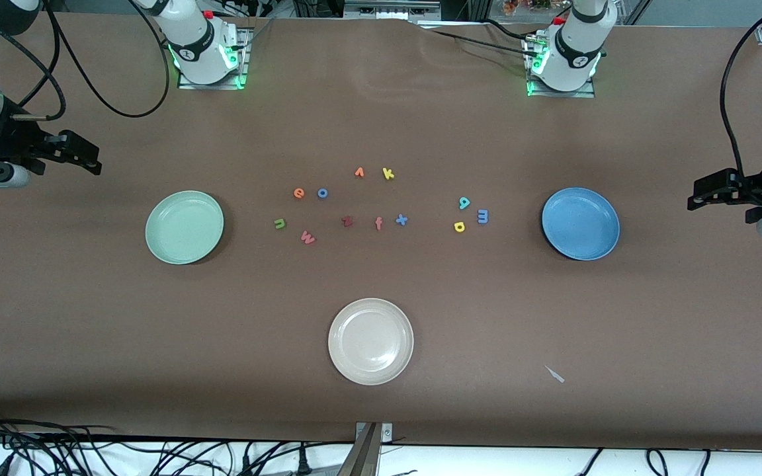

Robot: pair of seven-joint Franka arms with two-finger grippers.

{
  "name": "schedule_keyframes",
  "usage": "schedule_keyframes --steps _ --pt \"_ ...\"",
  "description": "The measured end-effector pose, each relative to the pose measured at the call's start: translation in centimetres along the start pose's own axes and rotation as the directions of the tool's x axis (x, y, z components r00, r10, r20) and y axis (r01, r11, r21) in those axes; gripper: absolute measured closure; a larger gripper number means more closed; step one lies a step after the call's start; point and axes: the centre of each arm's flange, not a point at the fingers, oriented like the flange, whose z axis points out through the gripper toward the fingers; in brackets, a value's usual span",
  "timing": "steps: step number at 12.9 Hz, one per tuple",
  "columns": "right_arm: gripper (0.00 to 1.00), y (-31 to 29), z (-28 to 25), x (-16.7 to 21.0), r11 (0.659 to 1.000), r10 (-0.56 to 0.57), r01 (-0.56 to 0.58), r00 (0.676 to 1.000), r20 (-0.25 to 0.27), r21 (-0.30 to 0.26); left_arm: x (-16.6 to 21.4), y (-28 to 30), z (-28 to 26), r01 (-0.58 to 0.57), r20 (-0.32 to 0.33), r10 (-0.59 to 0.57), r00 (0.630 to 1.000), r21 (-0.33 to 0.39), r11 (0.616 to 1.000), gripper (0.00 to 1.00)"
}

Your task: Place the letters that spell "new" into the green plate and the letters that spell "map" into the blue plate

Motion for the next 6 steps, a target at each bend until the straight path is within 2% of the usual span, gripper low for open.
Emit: schedule_keyframes --steps 6 --pt "0.00 0.00 0.00 0.00 1.000 0.000 0.000 1.000 0.000 0.000 0.05 -0.09 0.44 0.001 0.009 -0.001 1.000 -0.002 1.000 0.00"
